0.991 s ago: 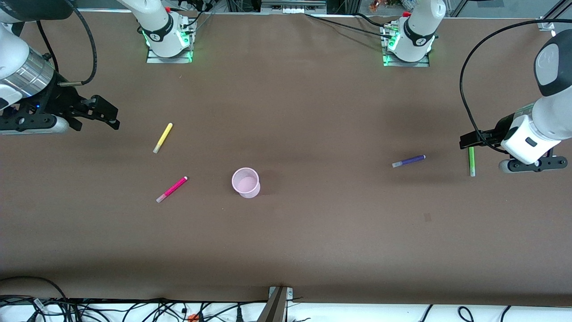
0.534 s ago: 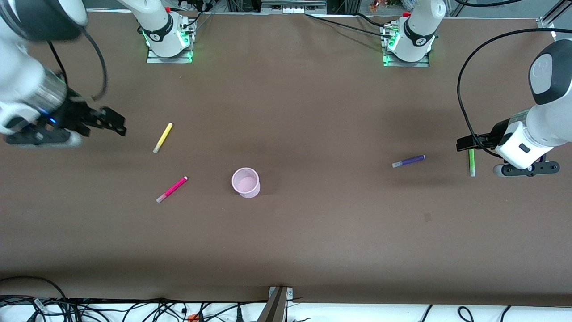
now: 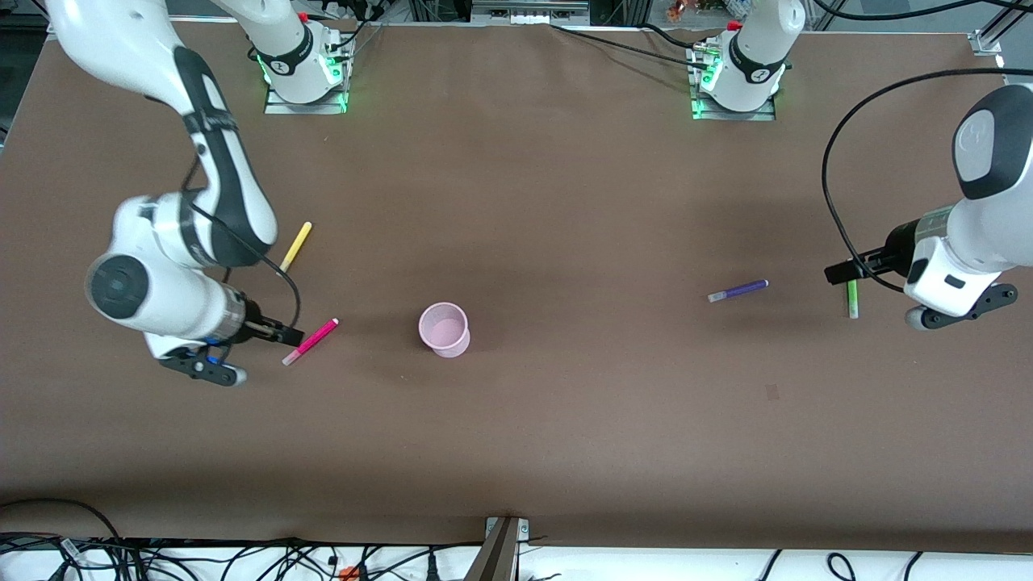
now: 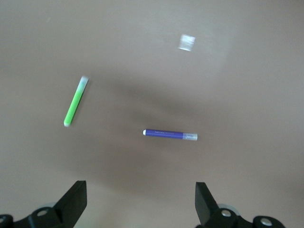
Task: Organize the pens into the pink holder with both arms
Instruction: 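Reach the right gripper down to the pink marker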
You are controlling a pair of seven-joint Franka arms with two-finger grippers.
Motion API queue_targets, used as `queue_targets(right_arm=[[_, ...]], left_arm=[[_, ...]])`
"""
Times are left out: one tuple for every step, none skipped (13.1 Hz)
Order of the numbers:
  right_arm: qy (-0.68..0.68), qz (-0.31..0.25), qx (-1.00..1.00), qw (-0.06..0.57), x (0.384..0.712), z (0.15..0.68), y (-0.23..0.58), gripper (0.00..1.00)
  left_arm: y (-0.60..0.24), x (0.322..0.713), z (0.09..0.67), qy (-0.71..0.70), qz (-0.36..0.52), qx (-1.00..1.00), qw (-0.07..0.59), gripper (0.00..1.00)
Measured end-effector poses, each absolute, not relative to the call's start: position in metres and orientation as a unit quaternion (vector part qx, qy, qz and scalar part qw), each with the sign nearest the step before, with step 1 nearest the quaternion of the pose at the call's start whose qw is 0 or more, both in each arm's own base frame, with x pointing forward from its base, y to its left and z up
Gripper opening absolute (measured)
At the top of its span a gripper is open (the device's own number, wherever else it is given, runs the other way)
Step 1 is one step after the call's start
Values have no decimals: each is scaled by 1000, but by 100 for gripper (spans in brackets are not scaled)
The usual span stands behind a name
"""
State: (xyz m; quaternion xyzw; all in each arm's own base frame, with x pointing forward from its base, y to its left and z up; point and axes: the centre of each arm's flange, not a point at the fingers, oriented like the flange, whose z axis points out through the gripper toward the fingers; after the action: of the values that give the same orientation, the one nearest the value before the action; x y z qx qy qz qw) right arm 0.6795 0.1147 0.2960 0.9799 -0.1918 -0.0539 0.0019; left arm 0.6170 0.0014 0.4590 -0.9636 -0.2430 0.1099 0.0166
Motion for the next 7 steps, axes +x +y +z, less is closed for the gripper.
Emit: queue_targets(right_arm=[[-222, -65, 973, -8, 681, 277, 123, 94], [-250, -80, 965, -29, 681, 258, 128, 93], [-269, -97, 957, -48, 681, 241, 130, 89], [-279, -109, 953, -54, 680, 227, 130, 89], [-284, -115, 950, -55, 679, 220, 130, 88], [-288, -117, 949, -55, 679, 217, 128, 86], [-294, -118, 947, -55, 679, 217, 127, 85]], left_arm=[[0, 619, 450, -304, 115, -945, 25, 100], [-1, 622, 438, -367, 118, -922, 34, 100], [-3, 627, 424, -432, 116, -893, 42, 100], [-5, 633, 408, -496, 112, -860, 49, 100], [-6, 638, 393, -553, 102, -826, 51, 100], [-7, 641, 377, -594, 94, -797, 51, 100], [-9, 640, 363, -616, 92, -781, 53, 100]])
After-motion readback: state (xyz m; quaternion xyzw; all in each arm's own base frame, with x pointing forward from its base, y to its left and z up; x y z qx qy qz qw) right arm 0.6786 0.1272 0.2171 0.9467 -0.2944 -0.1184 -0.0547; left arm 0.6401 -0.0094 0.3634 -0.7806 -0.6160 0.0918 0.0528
